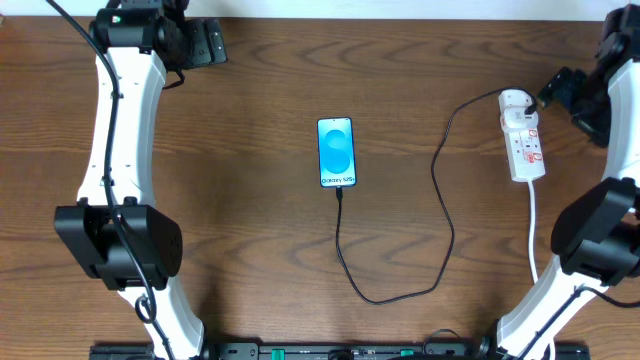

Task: Plug charger to phone and switch on socket
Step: 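Move the right gripper over the white power strip's switch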

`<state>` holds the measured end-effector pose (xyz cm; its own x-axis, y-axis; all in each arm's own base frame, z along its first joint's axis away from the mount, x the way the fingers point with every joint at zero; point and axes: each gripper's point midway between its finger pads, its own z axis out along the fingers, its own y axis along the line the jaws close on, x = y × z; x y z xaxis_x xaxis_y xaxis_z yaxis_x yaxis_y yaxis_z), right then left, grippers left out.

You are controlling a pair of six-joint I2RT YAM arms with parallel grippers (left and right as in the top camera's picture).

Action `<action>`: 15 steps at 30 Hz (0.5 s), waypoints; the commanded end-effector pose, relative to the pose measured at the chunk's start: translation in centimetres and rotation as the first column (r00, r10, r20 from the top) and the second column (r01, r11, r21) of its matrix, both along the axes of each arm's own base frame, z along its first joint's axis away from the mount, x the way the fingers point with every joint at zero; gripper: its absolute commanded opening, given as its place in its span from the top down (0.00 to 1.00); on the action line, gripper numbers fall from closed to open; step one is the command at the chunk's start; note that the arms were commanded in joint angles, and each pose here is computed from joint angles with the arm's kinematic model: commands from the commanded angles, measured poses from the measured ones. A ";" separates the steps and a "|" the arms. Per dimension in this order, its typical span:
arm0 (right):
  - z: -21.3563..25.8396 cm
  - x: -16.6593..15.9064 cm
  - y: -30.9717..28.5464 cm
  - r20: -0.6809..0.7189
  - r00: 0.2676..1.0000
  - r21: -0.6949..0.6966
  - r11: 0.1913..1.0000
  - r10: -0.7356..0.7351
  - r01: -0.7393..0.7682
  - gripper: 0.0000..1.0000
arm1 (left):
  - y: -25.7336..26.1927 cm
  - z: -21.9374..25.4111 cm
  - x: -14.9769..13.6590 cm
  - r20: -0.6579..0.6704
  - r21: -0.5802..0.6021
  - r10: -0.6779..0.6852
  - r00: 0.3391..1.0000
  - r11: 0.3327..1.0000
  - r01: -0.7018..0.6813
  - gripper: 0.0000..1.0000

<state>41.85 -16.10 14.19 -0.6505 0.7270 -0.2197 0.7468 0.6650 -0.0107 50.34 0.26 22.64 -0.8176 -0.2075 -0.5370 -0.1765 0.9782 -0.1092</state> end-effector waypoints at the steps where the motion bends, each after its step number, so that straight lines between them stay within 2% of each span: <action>1: -2.0 -0.6 -1.0 -0.026 0.999 0.031 0.998 -0.046 0.046 0.01 | 0.5 -0.5 0.0 -0.012 0.006 0.023 1.000 1.000 -0.023 0.02; 9: -6.6 -1.4 -3.0 0.004 0.993 0.124 0.986 -0.117 0.115 0.01 | 0.5 -0.5 0.0 -0.012 0.006 0.023 1.000 1.000 -0.023 0.03; 15: -9.3 -1.1 -2.9 0.051 0.991 0.176 0.978 -0.122 0.111 0.01 | 0.5 -0.5 0.0 -0.012 0.006 0.023 1.000 1.000 -0.023 0.03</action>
<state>40.68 -20.04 6.21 -0.5474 0.8209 -0.1625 0.8188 0.5655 0.0987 50.35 0.30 22.64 -0.8171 -0.2075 -0.5378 -0.1779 0.9782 -0.1071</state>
